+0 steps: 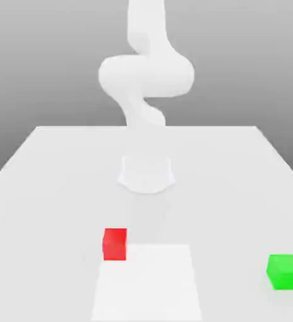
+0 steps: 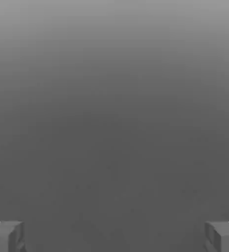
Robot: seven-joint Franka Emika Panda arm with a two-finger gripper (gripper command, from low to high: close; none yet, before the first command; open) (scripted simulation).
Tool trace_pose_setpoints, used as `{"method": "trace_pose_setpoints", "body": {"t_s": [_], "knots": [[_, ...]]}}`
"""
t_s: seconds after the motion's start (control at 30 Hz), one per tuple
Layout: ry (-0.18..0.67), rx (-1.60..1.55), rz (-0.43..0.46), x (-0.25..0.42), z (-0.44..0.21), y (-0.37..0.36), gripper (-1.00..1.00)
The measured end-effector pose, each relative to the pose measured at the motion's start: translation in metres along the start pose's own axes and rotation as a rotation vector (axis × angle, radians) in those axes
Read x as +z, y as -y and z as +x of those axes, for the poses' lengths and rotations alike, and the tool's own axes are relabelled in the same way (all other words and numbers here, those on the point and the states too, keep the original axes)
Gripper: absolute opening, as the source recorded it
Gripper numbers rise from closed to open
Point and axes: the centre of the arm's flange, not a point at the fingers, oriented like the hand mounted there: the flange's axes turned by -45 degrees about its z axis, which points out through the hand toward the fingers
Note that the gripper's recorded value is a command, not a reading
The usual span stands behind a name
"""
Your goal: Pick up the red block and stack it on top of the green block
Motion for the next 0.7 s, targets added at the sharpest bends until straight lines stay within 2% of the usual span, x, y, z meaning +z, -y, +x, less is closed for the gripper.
{"method": "trace_pose_setpoints", "body": {"t_s": [0.3,0.57,0.7], "knots": [[0.337,-0.016,-0.031,0.197,-0.116,-0.035,0.00],[0.667,-0.006,0.000,0.305,-0.302,-0.058,0.00],[0.719,-0.004,0.008,0.339,-0.352,-0.060,0.00]]}}
